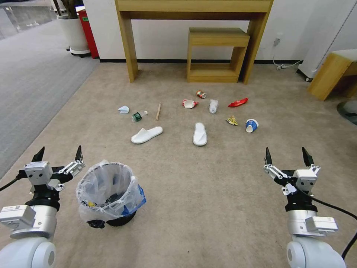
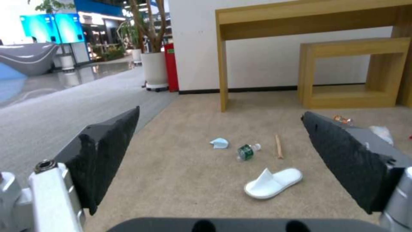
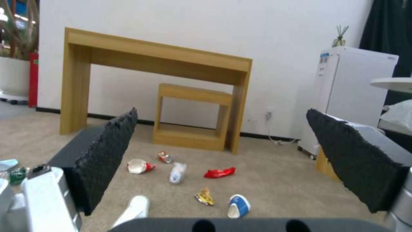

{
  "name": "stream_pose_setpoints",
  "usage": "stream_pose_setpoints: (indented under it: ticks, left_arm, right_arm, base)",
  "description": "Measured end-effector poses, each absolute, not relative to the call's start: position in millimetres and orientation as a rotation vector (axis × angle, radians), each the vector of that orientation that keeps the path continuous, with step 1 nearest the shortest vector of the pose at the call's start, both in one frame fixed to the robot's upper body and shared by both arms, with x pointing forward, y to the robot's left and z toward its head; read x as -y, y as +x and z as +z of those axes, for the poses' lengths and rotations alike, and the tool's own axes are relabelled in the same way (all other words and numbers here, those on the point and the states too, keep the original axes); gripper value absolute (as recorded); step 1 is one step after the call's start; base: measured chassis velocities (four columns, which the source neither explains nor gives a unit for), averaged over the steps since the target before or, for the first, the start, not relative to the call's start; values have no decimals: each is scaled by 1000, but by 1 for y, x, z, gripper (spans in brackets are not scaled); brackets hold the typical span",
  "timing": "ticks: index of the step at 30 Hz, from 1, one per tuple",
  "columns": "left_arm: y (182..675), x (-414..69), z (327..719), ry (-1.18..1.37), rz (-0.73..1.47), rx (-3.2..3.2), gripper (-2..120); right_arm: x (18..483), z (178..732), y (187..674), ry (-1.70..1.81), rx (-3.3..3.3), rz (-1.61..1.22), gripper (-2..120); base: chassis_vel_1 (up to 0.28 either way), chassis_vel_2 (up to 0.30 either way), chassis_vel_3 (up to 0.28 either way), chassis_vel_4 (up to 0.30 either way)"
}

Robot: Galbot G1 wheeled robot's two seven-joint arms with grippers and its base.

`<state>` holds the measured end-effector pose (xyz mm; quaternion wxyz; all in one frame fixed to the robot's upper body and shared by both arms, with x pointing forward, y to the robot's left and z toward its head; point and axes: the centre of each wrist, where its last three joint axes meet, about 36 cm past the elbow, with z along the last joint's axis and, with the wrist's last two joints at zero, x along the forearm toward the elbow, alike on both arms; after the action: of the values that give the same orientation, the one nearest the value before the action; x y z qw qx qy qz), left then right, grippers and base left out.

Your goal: Pick up the trash bin and place the garbage on the floor into it.

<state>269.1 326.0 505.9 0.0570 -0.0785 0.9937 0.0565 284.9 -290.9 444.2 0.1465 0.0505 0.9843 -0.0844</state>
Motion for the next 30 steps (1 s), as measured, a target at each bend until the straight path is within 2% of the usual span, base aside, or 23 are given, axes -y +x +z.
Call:
stream_pose_setpoints:
  ticks: [22, 30]
  left_arm:
    - [270, -321, 502, -205, 167, -3022, 100]
    - [269, -320, 502, -200, 175, -3023, 100]
  right_arm:
    - [296, 443, 289, 158, -2830, -268, 100]
    - [297, 442, 290, 163, -2826, -265, 100]
  base:
    - [0, 0, 0, 0]
    - [87, 79, -102, -90]
